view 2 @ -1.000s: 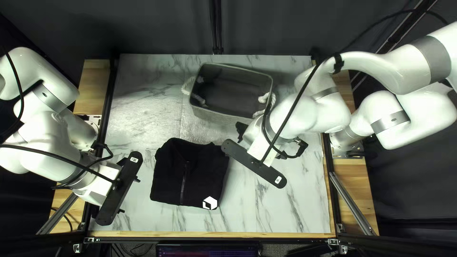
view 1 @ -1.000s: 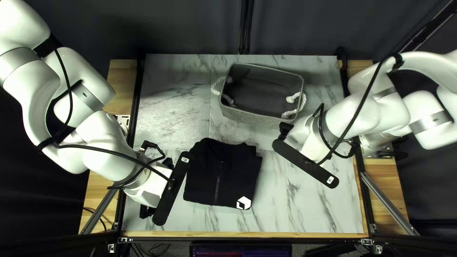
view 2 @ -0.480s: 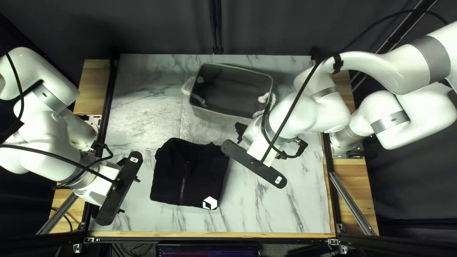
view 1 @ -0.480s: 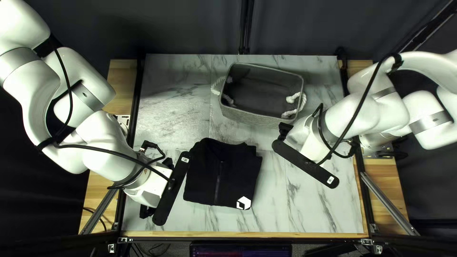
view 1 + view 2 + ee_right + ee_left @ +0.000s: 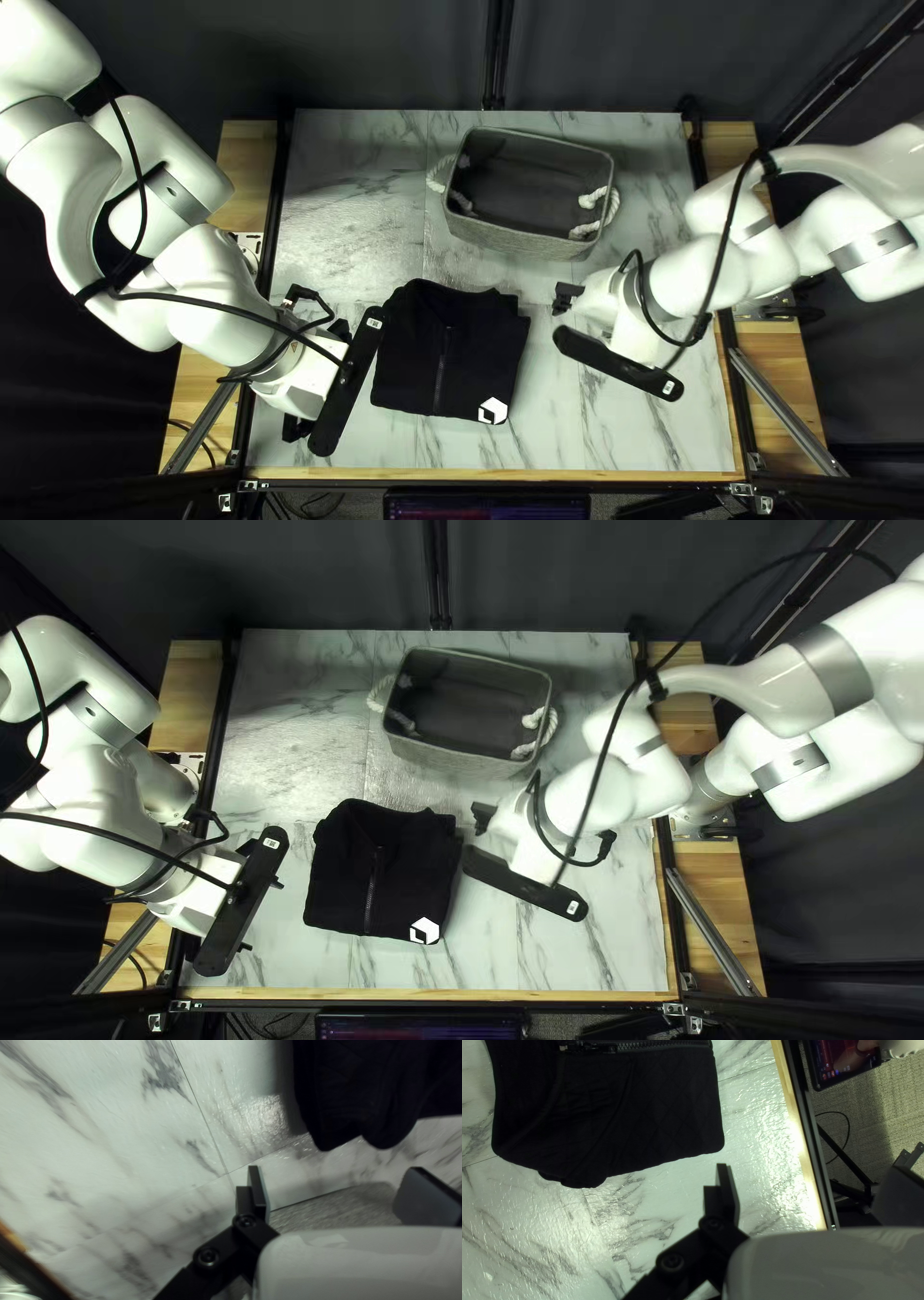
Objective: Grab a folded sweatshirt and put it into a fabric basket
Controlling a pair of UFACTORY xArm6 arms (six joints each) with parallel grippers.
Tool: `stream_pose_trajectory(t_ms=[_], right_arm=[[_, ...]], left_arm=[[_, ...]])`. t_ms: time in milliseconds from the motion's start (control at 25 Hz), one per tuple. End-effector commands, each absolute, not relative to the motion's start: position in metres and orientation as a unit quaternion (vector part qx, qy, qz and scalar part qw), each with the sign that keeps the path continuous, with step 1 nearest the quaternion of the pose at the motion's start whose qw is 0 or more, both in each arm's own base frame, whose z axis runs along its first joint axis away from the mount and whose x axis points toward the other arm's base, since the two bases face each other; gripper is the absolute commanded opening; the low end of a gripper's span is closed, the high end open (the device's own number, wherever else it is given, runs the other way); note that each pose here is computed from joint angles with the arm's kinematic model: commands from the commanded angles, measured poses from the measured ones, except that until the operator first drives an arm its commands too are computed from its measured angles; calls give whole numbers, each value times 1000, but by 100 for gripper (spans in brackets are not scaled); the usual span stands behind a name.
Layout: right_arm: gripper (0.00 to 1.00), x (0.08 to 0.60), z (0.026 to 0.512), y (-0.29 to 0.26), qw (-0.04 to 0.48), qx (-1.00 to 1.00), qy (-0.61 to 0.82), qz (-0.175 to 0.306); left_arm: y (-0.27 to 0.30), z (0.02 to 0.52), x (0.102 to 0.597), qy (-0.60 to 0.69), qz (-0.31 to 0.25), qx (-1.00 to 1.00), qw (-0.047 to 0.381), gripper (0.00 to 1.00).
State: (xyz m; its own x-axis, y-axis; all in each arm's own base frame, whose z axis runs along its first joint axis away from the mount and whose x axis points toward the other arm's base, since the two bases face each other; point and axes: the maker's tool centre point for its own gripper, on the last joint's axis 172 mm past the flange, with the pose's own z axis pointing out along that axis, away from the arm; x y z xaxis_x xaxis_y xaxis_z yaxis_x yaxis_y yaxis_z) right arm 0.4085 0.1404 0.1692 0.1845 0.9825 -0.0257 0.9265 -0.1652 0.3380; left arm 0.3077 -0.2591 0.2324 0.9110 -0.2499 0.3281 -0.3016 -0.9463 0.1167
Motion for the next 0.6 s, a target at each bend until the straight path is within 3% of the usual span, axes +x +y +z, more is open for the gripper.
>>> stream_pose_trajectory(t_ms=[40, 600], right_arm=[[100, 420, 149, 148, 167, 708, 680, 90], [100, 425, 138, 157, 205, 546, 807, 90]], left_arm=[[-259, 232, 308, -142, 156, 974, 83, 100], [-259, 232, 308, -142, 156, 974, 83, 100]])
